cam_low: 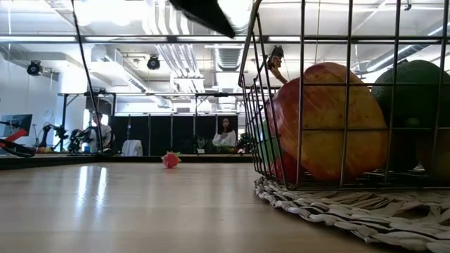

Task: Build produce basket
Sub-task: Put the strawberry into the wire basket

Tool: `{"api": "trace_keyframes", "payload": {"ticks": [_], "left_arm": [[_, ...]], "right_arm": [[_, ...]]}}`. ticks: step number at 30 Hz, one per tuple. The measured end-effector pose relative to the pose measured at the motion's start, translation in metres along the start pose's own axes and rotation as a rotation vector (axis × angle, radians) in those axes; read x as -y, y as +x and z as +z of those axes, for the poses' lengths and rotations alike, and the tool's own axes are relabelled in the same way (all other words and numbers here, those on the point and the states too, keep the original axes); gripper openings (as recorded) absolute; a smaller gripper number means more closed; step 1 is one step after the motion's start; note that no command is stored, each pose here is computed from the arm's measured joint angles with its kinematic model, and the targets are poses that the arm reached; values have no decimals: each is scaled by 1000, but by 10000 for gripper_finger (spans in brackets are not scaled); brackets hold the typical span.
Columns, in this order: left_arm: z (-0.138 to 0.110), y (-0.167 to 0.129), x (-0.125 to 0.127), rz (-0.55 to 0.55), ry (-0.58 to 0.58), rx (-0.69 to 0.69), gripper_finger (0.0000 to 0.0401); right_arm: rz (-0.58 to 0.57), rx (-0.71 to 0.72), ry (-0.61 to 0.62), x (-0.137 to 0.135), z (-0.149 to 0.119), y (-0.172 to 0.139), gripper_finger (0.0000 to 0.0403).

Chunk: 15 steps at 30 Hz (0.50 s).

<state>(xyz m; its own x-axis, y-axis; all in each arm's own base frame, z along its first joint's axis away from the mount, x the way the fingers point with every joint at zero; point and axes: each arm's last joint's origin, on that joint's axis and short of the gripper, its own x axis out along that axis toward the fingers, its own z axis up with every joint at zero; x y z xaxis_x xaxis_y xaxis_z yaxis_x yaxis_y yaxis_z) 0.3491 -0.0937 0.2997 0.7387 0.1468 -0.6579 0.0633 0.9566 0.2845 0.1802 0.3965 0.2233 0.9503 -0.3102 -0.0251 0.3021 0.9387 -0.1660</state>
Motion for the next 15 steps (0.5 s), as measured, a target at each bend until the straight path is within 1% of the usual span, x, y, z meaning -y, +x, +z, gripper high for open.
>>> {"api": "trace_keyframes", "payload": {"ticks": [4,7,9,12,15], "left_arm": [[-25,-32,-13,162,-40,-98,71],[-52,-48,-23,228,-143,-92,71],[-72,-51,-32,257,-249,-84,71],[-111,-48,-44,308,-373,-117,74],[-144,-40,-54,338,-538,-94,94]], "right_arm": [[0,0,4,0,0,0,43],[0,0,5,0,0,0,43],[0,0,5,0,0,0,43],[-2,-1,7,0,0,1,43],[-5,-1,8,1,0,2,43]]}}
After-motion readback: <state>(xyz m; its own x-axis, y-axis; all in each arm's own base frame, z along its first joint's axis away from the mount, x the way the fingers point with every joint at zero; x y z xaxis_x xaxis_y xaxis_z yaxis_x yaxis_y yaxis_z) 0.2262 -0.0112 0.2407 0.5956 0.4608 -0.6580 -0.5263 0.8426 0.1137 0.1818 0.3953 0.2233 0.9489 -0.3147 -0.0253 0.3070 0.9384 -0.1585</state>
